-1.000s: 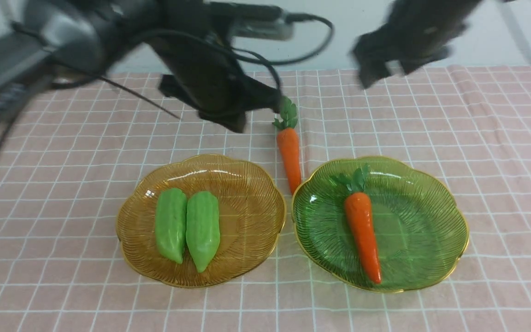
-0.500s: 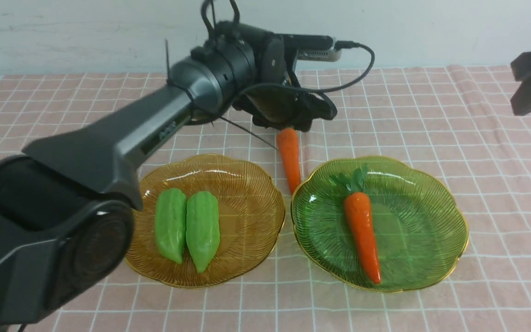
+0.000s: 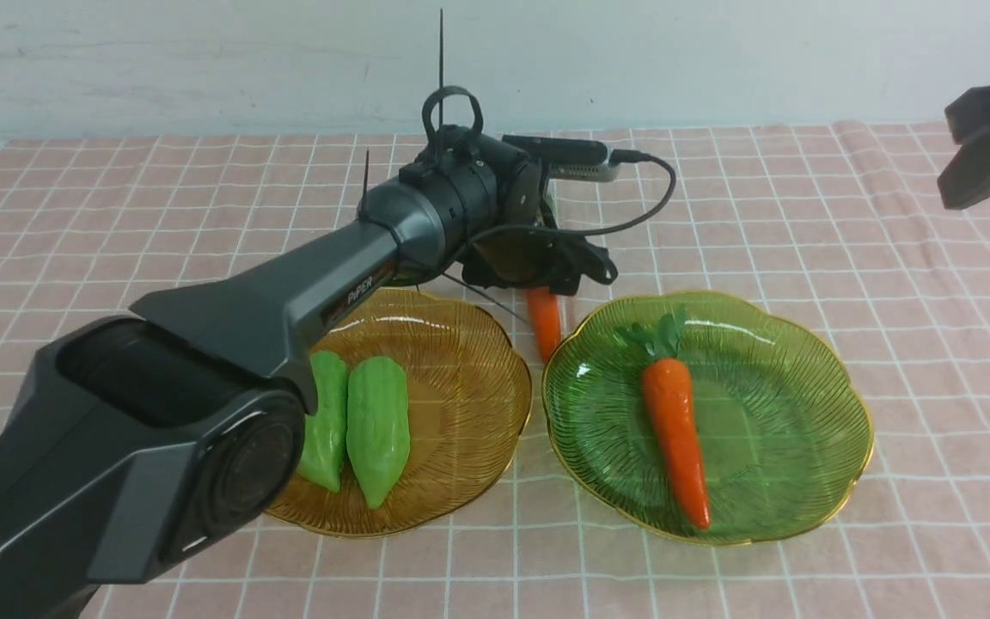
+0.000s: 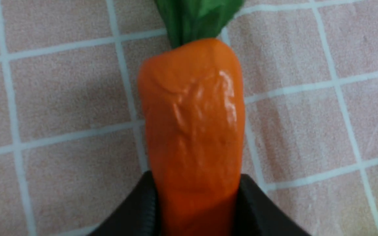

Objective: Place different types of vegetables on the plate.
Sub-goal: 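Pick up the carrot from the table and place it on the green plate with the left gripper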

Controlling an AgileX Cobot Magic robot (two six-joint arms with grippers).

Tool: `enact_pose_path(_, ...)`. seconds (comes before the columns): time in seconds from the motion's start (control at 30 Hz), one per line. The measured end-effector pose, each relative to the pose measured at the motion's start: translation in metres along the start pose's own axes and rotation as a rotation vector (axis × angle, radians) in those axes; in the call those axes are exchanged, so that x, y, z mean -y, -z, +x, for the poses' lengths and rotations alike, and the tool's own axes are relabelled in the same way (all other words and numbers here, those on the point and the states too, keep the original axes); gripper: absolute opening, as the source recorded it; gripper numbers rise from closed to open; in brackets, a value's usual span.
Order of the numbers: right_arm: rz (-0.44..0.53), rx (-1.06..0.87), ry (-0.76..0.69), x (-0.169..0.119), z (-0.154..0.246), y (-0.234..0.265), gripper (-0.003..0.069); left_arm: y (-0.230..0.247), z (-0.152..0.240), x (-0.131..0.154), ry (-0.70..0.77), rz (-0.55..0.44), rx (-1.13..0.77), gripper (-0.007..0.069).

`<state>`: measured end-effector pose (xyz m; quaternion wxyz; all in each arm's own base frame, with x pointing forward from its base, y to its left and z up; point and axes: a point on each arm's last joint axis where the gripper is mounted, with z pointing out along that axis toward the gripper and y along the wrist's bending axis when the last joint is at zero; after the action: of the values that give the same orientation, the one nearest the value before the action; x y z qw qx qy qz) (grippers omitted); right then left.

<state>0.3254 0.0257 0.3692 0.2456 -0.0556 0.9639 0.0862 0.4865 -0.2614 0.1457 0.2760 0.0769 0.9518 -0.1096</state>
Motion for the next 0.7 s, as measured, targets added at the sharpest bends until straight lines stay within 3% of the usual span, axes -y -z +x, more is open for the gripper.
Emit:
enact_pose_path(0.1,-0.001,0.000,0.000,0.000,0.000,0.000,0.0264,0.005,-0.001,0.000,-0.011,-0.011,-0.013,0.0207)
enact_pose_path(0.23,-0.003,0.002,0.000,0.000,0.000,0.000,0.0264,0.031,-0.015,0.002,-0.057,-0.030,0.000,0.0199)
enact_pose_path(0.4,-0.012,0.020,-0.001,-0.003,0.001,0.007,0.0264,0.096,-0.045,0.007,-0.097,-0.047,0.073,0.0198)
enact_pose_path(0.6,-0.019,0.097,0.010,-0.009,0.008,0.039,0.0264,0.183,-0.052,0.030,-0.164,0.027,0.065,0.0197)
enact_pose_path(0.7,-0.018,0.125,0.016,-0.012,0.011,0.050,0.0264,0.198,-0.044,0.050,-0.220,0.077,0.042,0.0197)
